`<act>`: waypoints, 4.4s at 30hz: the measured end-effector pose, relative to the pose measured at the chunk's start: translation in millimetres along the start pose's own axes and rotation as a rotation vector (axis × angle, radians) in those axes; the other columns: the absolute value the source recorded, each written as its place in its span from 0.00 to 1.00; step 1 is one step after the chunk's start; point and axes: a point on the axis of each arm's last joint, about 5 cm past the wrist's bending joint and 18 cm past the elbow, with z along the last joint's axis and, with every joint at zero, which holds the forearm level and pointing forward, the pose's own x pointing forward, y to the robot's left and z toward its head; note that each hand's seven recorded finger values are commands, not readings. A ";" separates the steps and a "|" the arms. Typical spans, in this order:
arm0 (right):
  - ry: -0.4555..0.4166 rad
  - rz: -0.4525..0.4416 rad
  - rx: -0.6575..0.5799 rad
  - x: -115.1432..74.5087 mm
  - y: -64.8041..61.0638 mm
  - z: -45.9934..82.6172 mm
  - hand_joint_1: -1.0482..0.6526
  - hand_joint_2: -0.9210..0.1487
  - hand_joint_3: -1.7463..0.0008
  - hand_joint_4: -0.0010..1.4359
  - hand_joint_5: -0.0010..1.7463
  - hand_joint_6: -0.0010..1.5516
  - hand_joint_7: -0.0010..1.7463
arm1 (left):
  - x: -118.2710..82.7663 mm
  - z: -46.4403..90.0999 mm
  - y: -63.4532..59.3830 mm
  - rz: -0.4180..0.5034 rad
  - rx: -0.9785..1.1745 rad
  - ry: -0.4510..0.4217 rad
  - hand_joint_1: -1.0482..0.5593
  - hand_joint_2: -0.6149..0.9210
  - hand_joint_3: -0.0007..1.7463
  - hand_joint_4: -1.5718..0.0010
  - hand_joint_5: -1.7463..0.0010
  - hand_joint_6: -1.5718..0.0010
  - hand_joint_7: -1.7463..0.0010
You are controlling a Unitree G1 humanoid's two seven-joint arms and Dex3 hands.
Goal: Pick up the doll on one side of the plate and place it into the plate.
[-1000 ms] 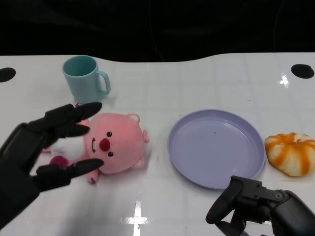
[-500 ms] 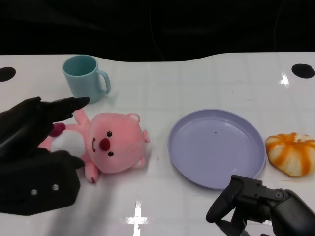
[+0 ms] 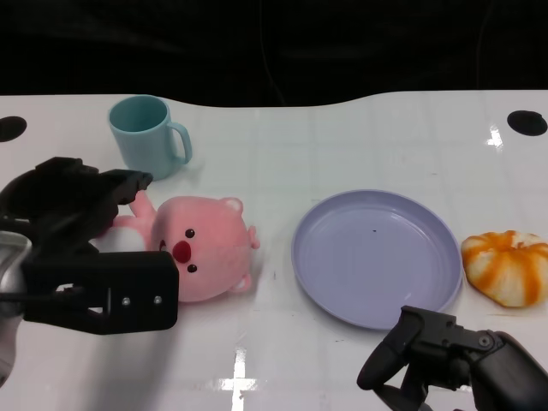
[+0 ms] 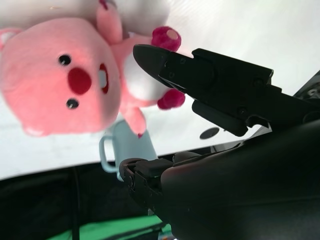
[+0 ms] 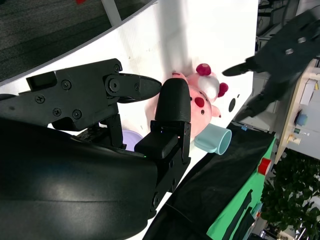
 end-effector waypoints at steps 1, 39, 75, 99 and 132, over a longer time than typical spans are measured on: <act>-0.001 0.000 -0.001 -0.2 0.0 0.3 0.47 0.00 0.80 0.45 0.91 0.37 0.75 | 2.9 -0.2 -2.3 -0.013 0.004 0.008 0.23 1.00 0.00 0.99 0.79 0.85 1.00; 0.023 -0.006 0.003 -7.2 1.2 4.8 0.46 0.00 0.80 0.44 0.90 0.37 0.74 | 75.2 2.2 -81.1 -0.024 -0.142 0.087 0.49 1.00 0.14 0.49 0.01 0.58 0.07; 0.029 0.015 0.010 4.0 3.7 -2.3 0.47 0.00 0.80 0.45 0.91 0.38 0.74 | 63.7 52.1 -41.5 0.228 -0.557 -0.229 0.54 0.66 0.73 0.39 0.00 0.52 0.00; 0.014 0.022 0.006 0.3 6.4 4.2 0.46 0.00 0.80 0.45 0.90 0.38 0.74 | 92.8 150.7 -37.2 0.053 -0.465 -0.269 0.53 0.73 0.46 0.46 0.00 0.50 0.38; 0.013 0.026 0.004 -0.5 -0.5 2.6 0.46 0.00 0.80 0.45 0.91 0.38 0.74 | 53.0 117.2 -6.2 -0.019 -0.459 -0.476 0.08 1.00 0.18 1.00 0.81 0.92 0.97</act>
